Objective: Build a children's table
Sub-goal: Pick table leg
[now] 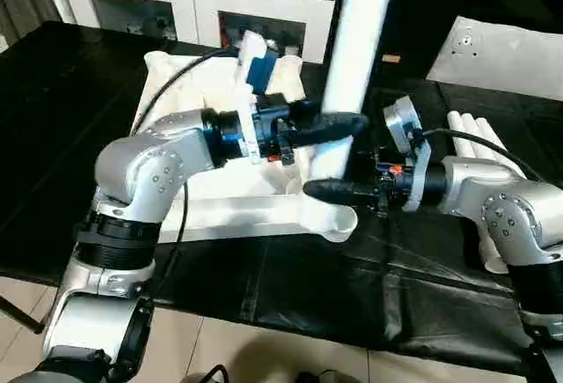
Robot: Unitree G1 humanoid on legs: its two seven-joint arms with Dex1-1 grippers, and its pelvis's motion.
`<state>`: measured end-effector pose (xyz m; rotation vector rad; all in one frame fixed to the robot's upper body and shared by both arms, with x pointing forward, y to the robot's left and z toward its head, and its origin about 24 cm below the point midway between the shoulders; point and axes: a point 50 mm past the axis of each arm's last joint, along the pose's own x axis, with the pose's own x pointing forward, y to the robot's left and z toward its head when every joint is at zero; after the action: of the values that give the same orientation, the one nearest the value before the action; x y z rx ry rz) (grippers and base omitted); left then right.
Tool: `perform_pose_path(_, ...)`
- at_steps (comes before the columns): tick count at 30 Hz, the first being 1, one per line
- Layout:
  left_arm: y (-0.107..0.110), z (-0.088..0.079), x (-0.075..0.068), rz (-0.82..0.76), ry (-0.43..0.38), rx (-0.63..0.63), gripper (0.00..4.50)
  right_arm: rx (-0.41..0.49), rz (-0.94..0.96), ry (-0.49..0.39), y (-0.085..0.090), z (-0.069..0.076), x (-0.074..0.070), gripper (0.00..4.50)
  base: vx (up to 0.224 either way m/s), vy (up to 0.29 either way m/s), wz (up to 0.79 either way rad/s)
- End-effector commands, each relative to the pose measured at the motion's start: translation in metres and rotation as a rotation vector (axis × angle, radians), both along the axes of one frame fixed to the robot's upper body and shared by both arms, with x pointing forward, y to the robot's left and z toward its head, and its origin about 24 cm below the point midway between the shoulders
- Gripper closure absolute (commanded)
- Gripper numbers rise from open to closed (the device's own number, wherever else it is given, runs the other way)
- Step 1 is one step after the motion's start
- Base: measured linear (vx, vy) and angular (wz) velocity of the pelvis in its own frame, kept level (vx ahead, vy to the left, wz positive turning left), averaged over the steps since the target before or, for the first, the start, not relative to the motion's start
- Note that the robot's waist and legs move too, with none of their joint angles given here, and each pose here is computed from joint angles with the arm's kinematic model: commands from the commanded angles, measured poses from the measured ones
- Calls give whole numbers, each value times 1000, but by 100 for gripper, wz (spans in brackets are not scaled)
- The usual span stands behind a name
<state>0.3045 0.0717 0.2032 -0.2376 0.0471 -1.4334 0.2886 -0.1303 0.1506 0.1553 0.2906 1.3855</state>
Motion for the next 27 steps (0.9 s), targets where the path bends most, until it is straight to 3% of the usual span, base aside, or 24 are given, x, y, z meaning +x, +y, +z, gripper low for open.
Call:
perform_pose_path(1, -6, 11, -4, -45, -57, -2, 264, -18, 15, -21, 0, 3, 1, 124, 0, 0, 0)
perform_pose_path(16, -6, 8, -3, -71, -71, 32, 264, -15, 59, -8, 1, -1, -2, 248, 0, 0, 0)
perform_pose_path(24, -8, 9, -3, -56, -67, 51, 265, -4, 55, -2, 5, -7, -6, 257, 0, 0, 0)
perform_pose_path(25, -9, 10, -4, -71, -68, 42, 209, -2, 53, -1, 6, -8, -7, 257, 0, 0, 0)
perform_pose_path(27, -11, 16, -7, -90, -67, 1, 195, 5, 42, -1, 7, -10, -8, 257, 0, 0, 0)
